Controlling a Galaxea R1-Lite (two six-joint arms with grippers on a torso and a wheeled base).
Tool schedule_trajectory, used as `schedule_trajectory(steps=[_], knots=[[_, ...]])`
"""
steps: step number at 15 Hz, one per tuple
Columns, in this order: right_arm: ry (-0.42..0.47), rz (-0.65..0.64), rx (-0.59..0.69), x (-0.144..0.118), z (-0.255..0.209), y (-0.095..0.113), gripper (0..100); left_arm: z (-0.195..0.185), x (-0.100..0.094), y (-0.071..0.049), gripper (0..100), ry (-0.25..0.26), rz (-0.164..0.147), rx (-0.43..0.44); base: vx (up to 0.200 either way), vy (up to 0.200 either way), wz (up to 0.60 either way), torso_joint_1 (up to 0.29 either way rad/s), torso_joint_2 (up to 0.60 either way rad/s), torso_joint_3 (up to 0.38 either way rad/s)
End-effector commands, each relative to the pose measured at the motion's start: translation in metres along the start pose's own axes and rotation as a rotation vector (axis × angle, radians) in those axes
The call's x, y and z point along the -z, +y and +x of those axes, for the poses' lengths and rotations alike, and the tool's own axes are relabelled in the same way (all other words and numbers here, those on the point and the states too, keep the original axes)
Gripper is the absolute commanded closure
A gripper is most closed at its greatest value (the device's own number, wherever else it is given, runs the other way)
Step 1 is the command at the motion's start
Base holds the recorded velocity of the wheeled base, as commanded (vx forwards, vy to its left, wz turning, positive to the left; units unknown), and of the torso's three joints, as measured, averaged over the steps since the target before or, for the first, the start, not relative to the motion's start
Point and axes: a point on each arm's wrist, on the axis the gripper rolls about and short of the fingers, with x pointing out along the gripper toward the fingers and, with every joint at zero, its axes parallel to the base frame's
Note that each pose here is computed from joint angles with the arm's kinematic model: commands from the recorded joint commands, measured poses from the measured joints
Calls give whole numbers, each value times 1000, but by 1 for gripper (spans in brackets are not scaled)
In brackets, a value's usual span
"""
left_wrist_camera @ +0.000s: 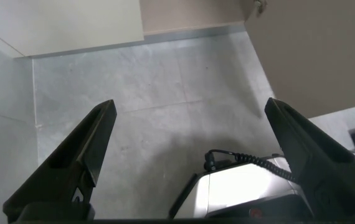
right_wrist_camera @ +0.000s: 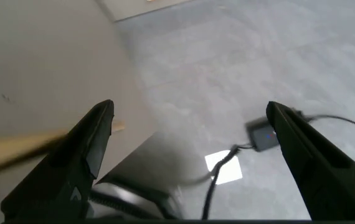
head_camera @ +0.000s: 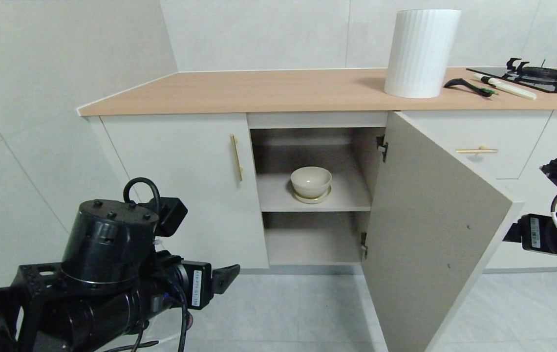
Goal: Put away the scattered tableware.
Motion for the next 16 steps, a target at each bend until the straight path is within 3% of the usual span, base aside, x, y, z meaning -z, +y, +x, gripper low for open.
schedule_trajectory(steps=[1, 9, 16], knots=[[12, -11, -35, 6, 0, 12, 0, 0, 0, 0, 0, -2, 0, 1, 0, 0, 0, 0, 0, 0], [29, -31, -200, 25, -6, 64, 0, -1, -1, 0, 0, -6, -2, 2, 0, 0, 0, 0, 0, 0], [19, -145, -326, 34, 19, 133, 0, -7, -5, 1, 0, -30, -10, 9, 0, 0, 0, 0, 0, 0]])
